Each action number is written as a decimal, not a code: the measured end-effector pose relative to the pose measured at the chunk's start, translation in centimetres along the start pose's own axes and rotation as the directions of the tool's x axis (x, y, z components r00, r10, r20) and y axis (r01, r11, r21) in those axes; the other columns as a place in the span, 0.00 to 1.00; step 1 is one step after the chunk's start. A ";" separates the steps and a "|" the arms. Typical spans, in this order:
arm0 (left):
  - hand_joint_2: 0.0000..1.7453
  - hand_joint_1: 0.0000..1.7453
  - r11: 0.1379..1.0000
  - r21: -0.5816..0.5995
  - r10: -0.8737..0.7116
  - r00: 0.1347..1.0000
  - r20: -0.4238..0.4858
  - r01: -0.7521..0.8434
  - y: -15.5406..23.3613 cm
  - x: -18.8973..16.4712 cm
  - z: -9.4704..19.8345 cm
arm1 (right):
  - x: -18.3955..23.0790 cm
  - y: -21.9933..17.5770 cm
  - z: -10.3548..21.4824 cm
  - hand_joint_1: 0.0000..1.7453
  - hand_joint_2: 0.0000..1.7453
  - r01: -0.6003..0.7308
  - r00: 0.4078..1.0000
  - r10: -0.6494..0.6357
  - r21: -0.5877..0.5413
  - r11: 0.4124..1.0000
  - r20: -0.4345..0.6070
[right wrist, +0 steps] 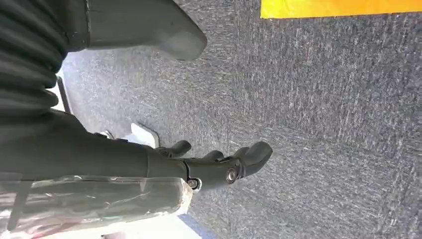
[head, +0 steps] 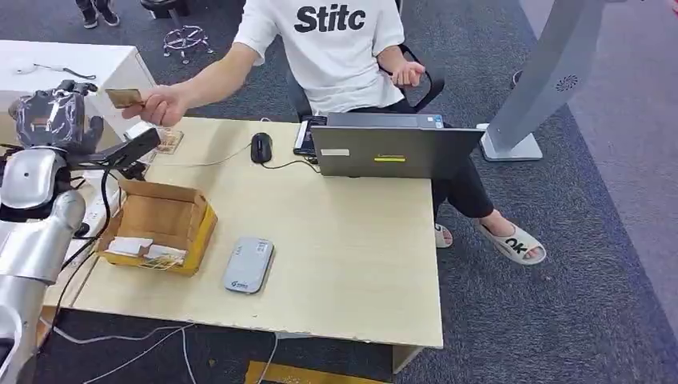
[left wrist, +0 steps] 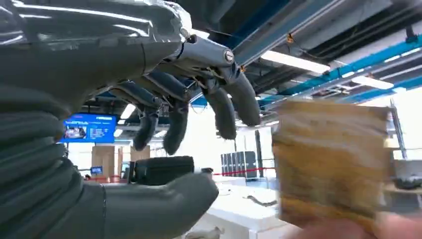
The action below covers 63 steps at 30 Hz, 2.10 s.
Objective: Pass the card to the sensor for recognition and then transmit it.
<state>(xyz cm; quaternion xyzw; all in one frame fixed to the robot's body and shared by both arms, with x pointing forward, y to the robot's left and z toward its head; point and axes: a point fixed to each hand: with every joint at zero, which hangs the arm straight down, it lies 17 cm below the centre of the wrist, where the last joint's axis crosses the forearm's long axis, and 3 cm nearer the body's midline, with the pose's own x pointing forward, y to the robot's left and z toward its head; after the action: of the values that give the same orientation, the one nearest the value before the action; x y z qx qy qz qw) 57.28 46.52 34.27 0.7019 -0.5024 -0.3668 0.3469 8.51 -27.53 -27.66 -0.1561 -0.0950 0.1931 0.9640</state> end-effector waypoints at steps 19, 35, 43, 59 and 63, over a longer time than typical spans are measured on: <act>1.00 0.00 0.943 -0.145 0.319 0.938 0.135 -0.300 -1.1 4.1 16.5 | -1.6 0.4 0.2 0.00 1.00 0.061 0.997 -0.061 -0.005 0.998 -0.049; 1.00 0.00 0.964 -0.236 0.175 0.960 0.220 -0.122 0.0 3.2 23.1 | -1.8 0.9 0.4 0.00 1.00 0.109 0.992 -0.109 -0.003 0.994 -0.066; 1.00 0.00 0.947 -0.323 0.095 0.959 0.268 -0.003 -0.5 1.8 24.1 | -1.6 1.7 0.6 0.00 1.00 0.132 0.988 -0.131 0.007 0.991 -0.079; 1.00 0.00 0.905 -0.424 0.035 0.984 0.173 0.042 -6.4 0.1 26.2 | -1.4 2.2 0.8 0.00 1.00 0.113 0.991 -0.111 0.021 0.993 -0.078; 1.00 0.00 0.901 -0.433 0.044 0.990 0.135 0.019 -8.3 0.1 26.7 | -1.2 2.3 0.8 0.00 1.00 0.097 0.993 -0.095 0.025 0.995 -0.071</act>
<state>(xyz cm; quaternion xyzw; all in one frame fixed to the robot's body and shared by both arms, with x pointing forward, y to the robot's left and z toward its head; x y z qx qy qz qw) 37.98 45.41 14.05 0.5762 -0.4361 -0.5158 0.4602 6.44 -25.80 -27.82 -0.1441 -0.0660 0.1423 0.9771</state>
